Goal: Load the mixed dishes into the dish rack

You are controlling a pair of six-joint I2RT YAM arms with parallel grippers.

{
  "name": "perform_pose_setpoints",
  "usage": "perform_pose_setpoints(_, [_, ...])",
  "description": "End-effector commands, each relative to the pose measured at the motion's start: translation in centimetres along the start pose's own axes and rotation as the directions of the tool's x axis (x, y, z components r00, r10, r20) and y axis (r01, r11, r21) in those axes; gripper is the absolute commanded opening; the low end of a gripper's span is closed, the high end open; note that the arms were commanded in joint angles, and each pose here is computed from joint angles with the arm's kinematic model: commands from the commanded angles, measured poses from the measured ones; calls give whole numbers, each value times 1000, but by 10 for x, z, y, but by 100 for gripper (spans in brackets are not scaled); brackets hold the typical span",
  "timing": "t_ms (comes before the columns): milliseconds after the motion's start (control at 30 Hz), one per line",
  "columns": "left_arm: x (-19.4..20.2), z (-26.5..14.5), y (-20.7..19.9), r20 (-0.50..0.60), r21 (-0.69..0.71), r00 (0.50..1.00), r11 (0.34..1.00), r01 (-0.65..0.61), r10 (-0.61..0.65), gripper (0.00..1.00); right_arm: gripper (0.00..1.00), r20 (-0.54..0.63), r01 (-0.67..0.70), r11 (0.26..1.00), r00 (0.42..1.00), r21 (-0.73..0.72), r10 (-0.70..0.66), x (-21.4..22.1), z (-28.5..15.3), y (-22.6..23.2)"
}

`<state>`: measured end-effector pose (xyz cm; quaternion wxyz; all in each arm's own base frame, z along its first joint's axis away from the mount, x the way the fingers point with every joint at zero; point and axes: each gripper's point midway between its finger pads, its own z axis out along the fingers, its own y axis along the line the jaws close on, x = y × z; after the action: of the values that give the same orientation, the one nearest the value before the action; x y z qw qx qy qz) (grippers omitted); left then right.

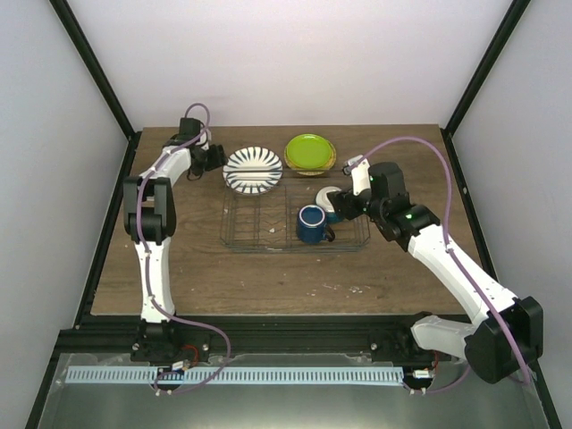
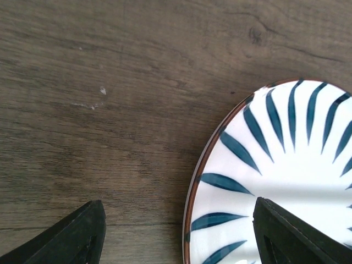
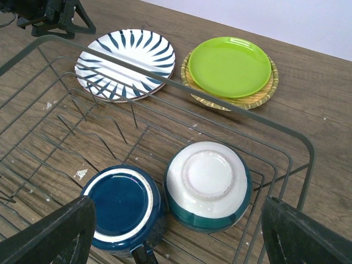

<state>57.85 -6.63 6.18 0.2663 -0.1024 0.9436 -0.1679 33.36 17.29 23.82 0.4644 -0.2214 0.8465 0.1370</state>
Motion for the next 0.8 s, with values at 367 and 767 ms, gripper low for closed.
perform_pose_setpoints(367, [43,40,-22,-160,-6,983,995,-96,94,72,83,-19,-7,1000,1000,28,8,7,5,-3])
perform_pose_setpoints(767, [56,49,-15,-186,-11,980,997,-74,70,30,83,-27,-10,999,1000,39,11,11,6,-5])
